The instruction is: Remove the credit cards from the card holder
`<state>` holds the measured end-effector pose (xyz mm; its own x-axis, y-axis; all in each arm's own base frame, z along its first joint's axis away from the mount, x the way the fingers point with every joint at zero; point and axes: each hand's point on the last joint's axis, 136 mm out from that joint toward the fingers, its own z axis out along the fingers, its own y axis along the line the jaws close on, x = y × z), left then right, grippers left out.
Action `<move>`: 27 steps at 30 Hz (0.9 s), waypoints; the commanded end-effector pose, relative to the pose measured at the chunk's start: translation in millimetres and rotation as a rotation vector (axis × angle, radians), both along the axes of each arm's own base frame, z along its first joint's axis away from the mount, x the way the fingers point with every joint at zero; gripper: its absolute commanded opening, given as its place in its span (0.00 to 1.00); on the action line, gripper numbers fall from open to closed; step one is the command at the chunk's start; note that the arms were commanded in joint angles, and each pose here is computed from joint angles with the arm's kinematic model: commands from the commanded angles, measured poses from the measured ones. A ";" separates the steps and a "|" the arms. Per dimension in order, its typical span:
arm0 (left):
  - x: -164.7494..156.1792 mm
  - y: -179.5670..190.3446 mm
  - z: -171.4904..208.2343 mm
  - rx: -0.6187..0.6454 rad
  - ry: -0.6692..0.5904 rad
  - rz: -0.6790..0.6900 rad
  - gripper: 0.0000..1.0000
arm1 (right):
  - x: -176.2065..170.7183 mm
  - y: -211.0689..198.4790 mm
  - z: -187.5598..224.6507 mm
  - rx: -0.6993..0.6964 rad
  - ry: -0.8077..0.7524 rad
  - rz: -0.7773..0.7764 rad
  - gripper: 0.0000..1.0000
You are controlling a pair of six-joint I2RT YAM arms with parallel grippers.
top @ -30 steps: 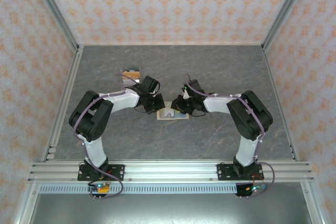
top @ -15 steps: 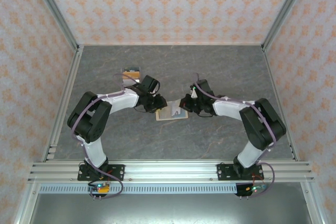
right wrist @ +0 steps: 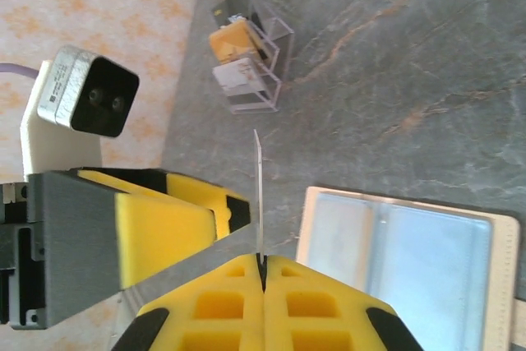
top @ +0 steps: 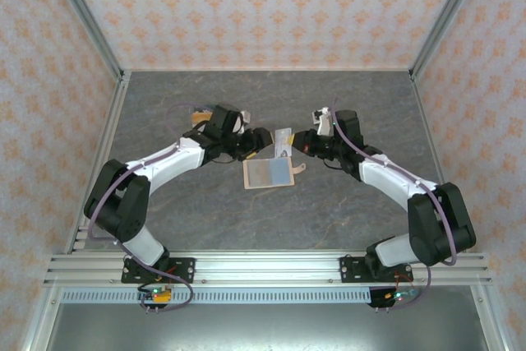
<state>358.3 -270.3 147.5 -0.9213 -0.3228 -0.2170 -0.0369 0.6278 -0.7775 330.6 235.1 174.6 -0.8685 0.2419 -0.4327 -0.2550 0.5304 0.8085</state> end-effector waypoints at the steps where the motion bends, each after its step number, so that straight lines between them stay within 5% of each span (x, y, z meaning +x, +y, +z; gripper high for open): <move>1: 4.8 -15.1 45.0 -0.157 -0.121 -0.053 0.70 | 1.1 14.7 45.7 0.134 -0.077 0.093 0.00; 6: 9.5 -24.4 61.1 -0.238 -0.142 -0.072 0.70 | 8.9 15.9 60.5 0.213 -0.040 0.077 0.00; 12: 10.6 -27.8 67.6 -0.292 -0.126 -0.077 0.57 | 12.9 19.6 63.3 0.249 -0.002 0.083 0.00; 27: 3.9 -18.3 74.8 -0.310 -0.155 -0.086 0.04 | 23.1 8.4 43.0 0.232 0.063 0.037 0.01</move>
